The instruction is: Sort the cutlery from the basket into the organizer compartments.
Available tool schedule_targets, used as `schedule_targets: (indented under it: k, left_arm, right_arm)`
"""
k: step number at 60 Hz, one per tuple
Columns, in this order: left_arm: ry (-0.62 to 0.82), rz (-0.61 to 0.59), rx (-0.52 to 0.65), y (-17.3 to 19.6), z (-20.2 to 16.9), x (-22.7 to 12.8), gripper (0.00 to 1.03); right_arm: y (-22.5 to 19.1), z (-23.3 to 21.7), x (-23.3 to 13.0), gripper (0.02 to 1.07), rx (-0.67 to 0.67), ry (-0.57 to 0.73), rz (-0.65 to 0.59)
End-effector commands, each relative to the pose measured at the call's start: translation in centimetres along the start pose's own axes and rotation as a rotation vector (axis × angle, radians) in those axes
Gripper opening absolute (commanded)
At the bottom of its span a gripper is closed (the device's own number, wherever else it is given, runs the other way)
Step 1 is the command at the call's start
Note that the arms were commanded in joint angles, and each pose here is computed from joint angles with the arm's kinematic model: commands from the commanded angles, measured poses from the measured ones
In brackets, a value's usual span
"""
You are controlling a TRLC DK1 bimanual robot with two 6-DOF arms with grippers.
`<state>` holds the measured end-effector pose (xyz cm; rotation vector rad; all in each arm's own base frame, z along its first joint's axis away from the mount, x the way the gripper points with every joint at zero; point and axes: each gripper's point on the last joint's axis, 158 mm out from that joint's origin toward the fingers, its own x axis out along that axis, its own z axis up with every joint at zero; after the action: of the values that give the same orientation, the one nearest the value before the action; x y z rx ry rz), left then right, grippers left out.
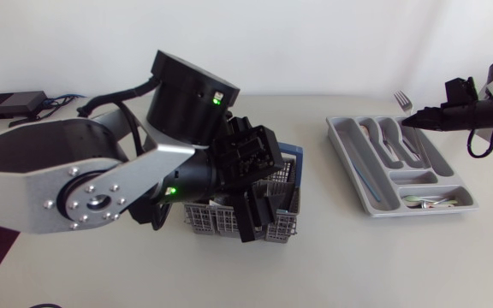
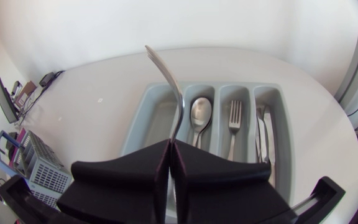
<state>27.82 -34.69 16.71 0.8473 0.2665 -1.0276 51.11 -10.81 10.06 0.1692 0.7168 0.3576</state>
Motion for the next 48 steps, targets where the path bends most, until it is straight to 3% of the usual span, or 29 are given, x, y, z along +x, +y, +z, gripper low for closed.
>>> schedule_targets:
  k: [1, 24, 48]
  left_arm:
    - [0.041, -0.042, 0.04, -1.7, -1.6, 0.8, 0.88]
    - [0.052, -0.055, 0.05, -2.3, -2.2, 1.1, 0.87]
    - [0.055, -0.077, 0.061, -3.5, -2.5, 0.9, 0.87]
  right_arm:
    - [-2.2, -0.2, 1.7, 0.07, 0.035, 0.006, -0.01]
    - [-6.8, -0.1, 6.0, 0.07, 0.126, -0.003, -0.073]
    - [-8.5, -1.7, 9.1, 0.07, 0.182, 0.037, -0.092]
